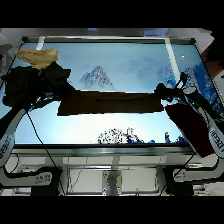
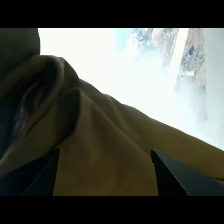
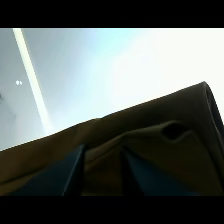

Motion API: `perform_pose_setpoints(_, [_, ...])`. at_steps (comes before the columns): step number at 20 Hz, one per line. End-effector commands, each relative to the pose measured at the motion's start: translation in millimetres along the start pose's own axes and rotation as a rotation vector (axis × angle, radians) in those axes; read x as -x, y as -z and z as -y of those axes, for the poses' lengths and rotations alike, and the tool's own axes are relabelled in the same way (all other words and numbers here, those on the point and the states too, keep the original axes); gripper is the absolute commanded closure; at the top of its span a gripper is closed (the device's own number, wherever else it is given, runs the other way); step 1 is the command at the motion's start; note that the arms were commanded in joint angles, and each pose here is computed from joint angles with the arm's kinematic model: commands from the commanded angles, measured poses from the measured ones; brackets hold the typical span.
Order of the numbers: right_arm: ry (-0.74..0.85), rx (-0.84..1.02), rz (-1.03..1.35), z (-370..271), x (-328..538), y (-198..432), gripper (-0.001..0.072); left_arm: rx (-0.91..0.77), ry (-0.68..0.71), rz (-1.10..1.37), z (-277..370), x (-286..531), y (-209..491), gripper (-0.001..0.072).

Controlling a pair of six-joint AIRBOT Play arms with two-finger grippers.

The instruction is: Fold the shirts.

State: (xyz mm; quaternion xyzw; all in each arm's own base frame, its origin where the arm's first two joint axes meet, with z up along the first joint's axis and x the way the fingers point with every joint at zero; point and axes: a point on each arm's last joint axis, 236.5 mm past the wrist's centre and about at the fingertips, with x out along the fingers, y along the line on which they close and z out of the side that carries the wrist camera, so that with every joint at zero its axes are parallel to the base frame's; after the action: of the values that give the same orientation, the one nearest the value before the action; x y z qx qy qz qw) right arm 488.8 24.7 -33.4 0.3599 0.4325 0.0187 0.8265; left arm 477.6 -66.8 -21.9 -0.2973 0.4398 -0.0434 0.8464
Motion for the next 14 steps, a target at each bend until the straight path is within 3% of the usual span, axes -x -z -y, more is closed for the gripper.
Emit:
perform_pose_setpoints(1, [-0.033,0.049,-0.015,-10.6,25.4,-22.6,0.0374,-0.022,0.035,0.002,18.5,6.6,-14.1,0.0053])
perform_pose_setpoints(4, [0.016,0.121,0.017,8.9,61.3,-52.6,0.0346,-0.056,0.104,0.047,54.1,21.8,-40.5,0.0065])
perform_pose_setpoints(5, [0.035,0.085,0.017,22.7,66.6,-56.6,0.0279,-0.122,0.125,0.072,69.7,26.1,-47.6,0.0065])
perform_pose_setpoints(8, [0.035,-0.013,-0.095,58.2,63.9,-38.8,0.0263,-0.416,0.199,0.173,139.8,34.3,-54.7,0.0062])
perform_pose_setpoints(11, [-0.051,-0.048,-0.231,70.3,43.7,-10.2,0.0247,-0.576,0.250,0.194,194.5,33.1,-29.2,0.0063])
perform_pose_setpoints(12, [-0.071,-0.055,-0.247,72.6,34.8,-5.9,0.0210,-0.595,0.263,0.167,202.5,30.4,-15.9,0.0062])
perform_pose_setpoints(14, [-0.077,-0.071,-0.271,80.2,18.6,2.4,0.0200,-0.593,0.275,0.075,204.6,21.9,11.5,0.0062])
